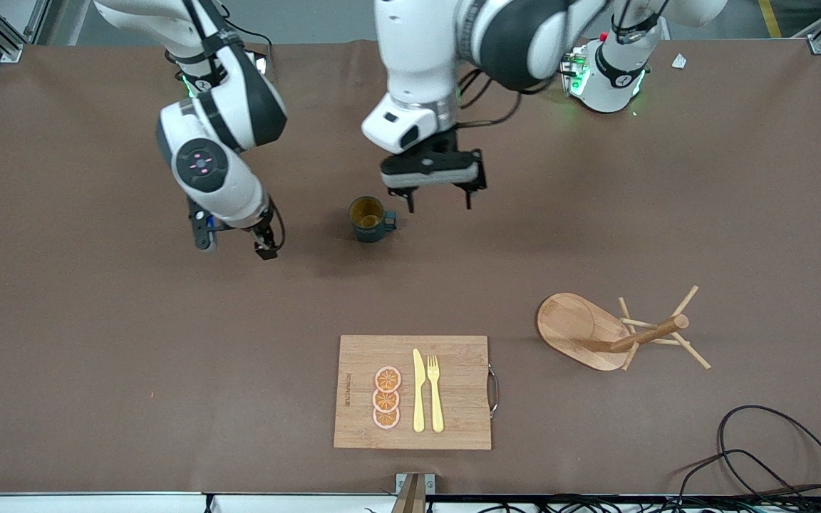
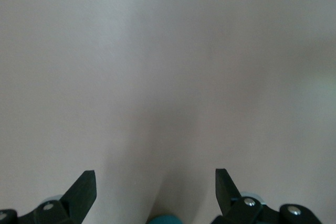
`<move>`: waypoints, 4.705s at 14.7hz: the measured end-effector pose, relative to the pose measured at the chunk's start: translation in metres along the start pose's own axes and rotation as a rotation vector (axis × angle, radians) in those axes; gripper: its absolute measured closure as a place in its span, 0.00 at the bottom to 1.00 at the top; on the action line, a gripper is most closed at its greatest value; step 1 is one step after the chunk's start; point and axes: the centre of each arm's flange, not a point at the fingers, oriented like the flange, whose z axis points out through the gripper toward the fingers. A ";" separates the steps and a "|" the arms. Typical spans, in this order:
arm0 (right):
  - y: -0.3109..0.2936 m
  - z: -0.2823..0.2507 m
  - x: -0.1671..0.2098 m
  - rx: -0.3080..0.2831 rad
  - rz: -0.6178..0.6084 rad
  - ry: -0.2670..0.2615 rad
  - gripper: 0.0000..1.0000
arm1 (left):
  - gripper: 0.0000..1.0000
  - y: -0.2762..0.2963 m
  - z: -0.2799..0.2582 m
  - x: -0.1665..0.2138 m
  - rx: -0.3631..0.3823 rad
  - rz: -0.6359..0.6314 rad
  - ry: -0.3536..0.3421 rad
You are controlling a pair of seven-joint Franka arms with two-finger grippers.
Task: Transfer cup from left to right arm and place
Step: 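Grasp the mug with the right gripper while the left gripper withdraws, then carry the teal mug sideways with the right gripper and lower it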
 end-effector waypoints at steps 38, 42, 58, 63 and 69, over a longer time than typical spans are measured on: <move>0.036 0.064 -0.160 0.071 -0.184 0.012 0.96 | 0.00 -0.443 -0.072 0.059 -0.123 0.163 -0.181; 0.003 0.042 -0.093 0.082 -0.409 0.003 0.96 | 0.00 -0.441 -0.083 0.050 -0.105 0.152 -0.163; -0.041 0.038 0.215 0.073 -1.715 -0.028 0.96 | 0.00 -0.432 -0.077 0.069 -0.093 0.129 -0.199; -0.030 0.040 0.323 0.119 -2.124 0.062 0.96 | 0.00 -0.433 -0.060 0.082 -0.096 0.124 -0.219; -0.028 0.073 0.379 0.099 -2.506 0.220 0.96 | 0.00 -0.436 -0.058 0.082 -0.095 0.112 -0.228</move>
